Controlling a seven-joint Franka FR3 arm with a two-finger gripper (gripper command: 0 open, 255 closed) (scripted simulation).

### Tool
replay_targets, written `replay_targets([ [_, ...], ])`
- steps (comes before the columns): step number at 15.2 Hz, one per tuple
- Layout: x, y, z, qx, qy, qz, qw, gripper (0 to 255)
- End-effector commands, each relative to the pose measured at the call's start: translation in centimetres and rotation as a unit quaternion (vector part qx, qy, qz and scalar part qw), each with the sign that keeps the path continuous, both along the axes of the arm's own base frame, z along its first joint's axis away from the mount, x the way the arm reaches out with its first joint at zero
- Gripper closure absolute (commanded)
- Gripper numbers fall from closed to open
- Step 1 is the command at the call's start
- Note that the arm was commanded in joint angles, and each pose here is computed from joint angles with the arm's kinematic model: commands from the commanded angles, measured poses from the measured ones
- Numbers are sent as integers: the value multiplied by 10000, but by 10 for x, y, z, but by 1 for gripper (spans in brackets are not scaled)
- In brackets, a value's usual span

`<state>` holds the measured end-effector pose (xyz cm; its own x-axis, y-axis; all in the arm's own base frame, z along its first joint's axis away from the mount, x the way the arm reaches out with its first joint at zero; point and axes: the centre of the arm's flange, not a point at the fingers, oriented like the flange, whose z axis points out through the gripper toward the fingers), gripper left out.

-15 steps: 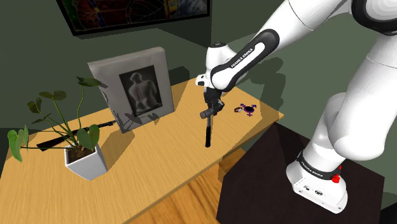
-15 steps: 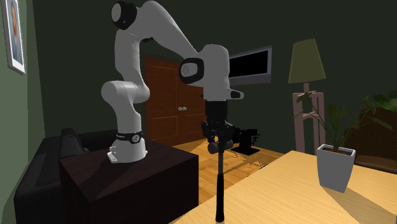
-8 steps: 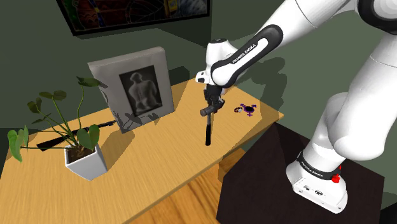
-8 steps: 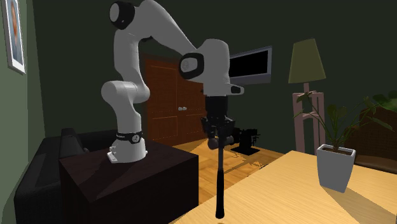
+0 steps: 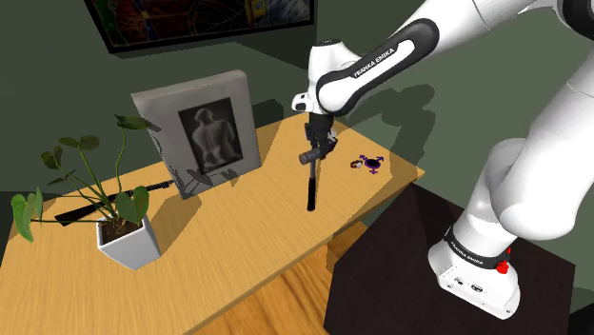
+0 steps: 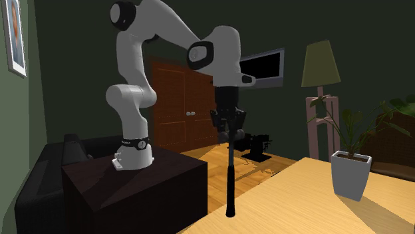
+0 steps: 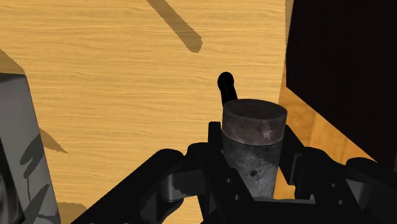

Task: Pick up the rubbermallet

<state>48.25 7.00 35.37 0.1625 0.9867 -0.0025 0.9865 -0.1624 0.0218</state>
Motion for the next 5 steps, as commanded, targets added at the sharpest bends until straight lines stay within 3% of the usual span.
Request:
replay_targets([
  [1, 0, 0, 11, -1, 0, 0, 10000, 255],
  [5, 0, 0, 22, -1, 0, 0, 10000, 255],
])
